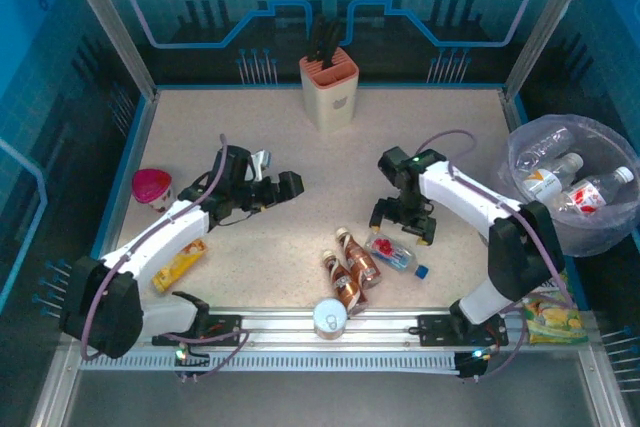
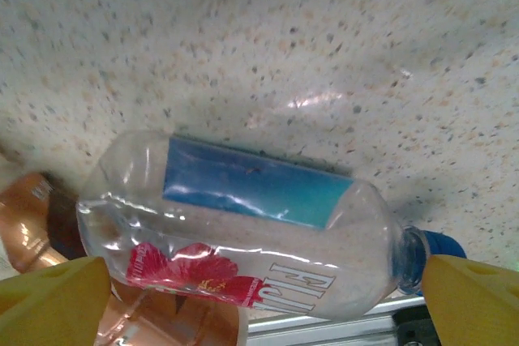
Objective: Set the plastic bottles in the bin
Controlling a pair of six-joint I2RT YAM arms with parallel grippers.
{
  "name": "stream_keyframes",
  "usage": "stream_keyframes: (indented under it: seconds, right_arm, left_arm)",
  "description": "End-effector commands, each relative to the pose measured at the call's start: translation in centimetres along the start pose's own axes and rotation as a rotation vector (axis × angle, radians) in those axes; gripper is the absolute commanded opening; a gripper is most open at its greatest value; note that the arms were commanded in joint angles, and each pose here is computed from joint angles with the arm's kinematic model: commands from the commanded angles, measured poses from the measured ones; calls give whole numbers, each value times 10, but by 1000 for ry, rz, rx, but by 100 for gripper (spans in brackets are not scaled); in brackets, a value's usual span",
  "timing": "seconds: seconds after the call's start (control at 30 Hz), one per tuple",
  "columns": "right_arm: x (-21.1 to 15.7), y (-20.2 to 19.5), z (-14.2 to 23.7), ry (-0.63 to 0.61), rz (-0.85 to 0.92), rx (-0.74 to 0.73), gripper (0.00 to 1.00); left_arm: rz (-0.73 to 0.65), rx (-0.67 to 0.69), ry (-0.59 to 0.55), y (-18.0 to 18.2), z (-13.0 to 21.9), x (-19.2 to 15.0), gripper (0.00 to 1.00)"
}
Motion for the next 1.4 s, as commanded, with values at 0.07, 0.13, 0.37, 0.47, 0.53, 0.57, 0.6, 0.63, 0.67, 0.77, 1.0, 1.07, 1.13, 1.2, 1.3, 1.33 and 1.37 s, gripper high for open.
stream_keyframes:
  seconds: [0.07, 0.13, 0.37, 0.47, 0.53, 0.57, 0.6, 0.63, 0.67, 0.77, 1.0, 1.07, 1.13, 1.2, 1.3, 1.33, 1.37]
  right_arm:
    - [-24, -6, 15, 4, 39, -38, 100]
    - [-27, -8, 27, -24, 97, -55, 100]
    - [-36, 0, 34, 28, 473, -89, 100]
    - [-30, 2, 30, 62, 545, -124, 100]
    - [-24, 3, 21, 95, 576, -139, 100]
    - [-23, 5, 17, 107, 590, -127, 100]
    - [-22, 7, 13, 117, 602, -104, 100]
    - [-21, 9, 9, 122, 613, -79, 100]
    - [-21, 11, 5, 132, 622, -65, 100]
    - [-18, 13, -3, 149, 650, -48, 98]
    - [1, 9, -25, 163, 623, -34, 95]
    - [5, 10, -31, 174, 620, -33, 93]
    - [10, 8, -35, 180, 606, -38, 91]
    - [16, 3, -37, 176, 575, -38, 86]
    - [20, -3, -32, 135, 543, -33, 76]
    - [21, -5, -30, 122, 534, -37, 72]
    - [21, -6, -29, 115, 524, -45, 67]
  left_arm:
    - [20, 25, -23, 8, 9, -4, 99]
    - [24, 25, -18, 8, 9, -4, 99]
    - [24, 17, -29, 7, 14, -6, 99]
    - [25, 12, -28, 6, 15, -7, 99]
    - [23, 7, -33, 5, 18, -7, 99]
    - [21, 4, -39, 4, 19, -7, 99]
    - [20, 10, -39, 5, 20, -8, 99]
    - [19, 11, -45, 5, 21, -9, 99]
    - [16, 12, -47, 5, 22, -9, 99]
    - [18, 16, -48, 6, 22, -9, 99]
    - [27, 17, -48, 8, 19, -8, 99]
    - [24, 23, -51, 8, 19, -8, 99]
    - [25, 24, -53, 8, 19, -8, 99]
    - [26, 26, -53, 8, 19, -7, 99]
    - [25, 30, -54, 8, 19, -7, 99]
    - [26, 33, -54, 9, 18, -7, 99]
    - [28, 34, -55, 9, 18, -7, 99]
Point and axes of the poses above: each hand's point on the last joint's axis, 136 mm out from that joint toward the fingers, its own z axis back along the fingers, its own y axis along the line the jaws close on, x = y × z, the point moved 10 cm from there along z, back along the fingers, and after that the axes turned 15 degrees about z, right-handed, at the moved point
